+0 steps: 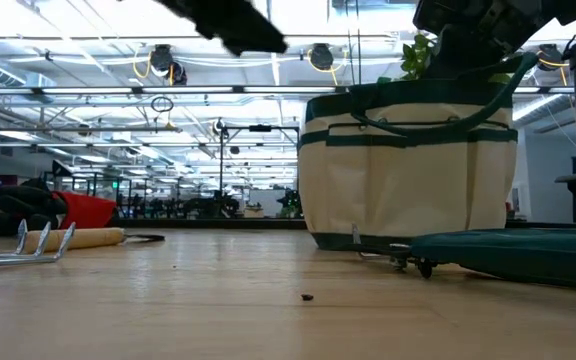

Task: Pick & Place Garden tools in Gardening bag
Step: Put the green spray bottle into the white gardening bag, then put the red gloves into the white gardening bag

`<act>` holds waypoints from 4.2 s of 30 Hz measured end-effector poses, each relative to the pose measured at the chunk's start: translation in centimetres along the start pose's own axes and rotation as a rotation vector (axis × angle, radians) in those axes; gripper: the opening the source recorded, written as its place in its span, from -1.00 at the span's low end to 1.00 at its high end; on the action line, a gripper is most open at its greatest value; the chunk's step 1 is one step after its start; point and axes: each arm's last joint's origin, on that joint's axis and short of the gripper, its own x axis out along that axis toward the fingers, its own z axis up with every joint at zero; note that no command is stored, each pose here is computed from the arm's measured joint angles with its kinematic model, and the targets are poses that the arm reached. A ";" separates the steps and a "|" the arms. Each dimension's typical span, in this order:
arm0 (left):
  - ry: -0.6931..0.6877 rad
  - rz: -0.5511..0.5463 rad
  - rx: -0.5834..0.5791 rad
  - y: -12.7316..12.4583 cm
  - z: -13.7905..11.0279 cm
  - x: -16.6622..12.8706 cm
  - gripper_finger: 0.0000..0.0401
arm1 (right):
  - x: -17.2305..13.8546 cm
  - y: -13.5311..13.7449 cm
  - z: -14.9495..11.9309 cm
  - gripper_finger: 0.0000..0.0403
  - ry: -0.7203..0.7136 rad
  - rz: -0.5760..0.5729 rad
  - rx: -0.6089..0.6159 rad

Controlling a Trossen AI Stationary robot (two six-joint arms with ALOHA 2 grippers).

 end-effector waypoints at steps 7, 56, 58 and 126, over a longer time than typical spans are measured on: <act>0.106 -0.105 0.262 0.2 1.3 3.6 -0.28 | 0.0 0.0 -0.1 -0.76 0.015 -0.003 -0.004; 0.612 0.011 0.576 -0.5 -2.7 6.7 -0.98 | 0.0 0.4 -0.2 -0.75 0.043 0.136 -0.034; 0.618 0.023 0.580 -0.4 -2.7 6.7 -0.96 | -0.1 0.4 -0.2 -0.75 0.046 0.149 -0.047; 0.597 0.257 0.535 0.6 -0.7 4.0 -0.62 | -1.3 0.3 1.4 -0.15 -0.129 0.273 -0.343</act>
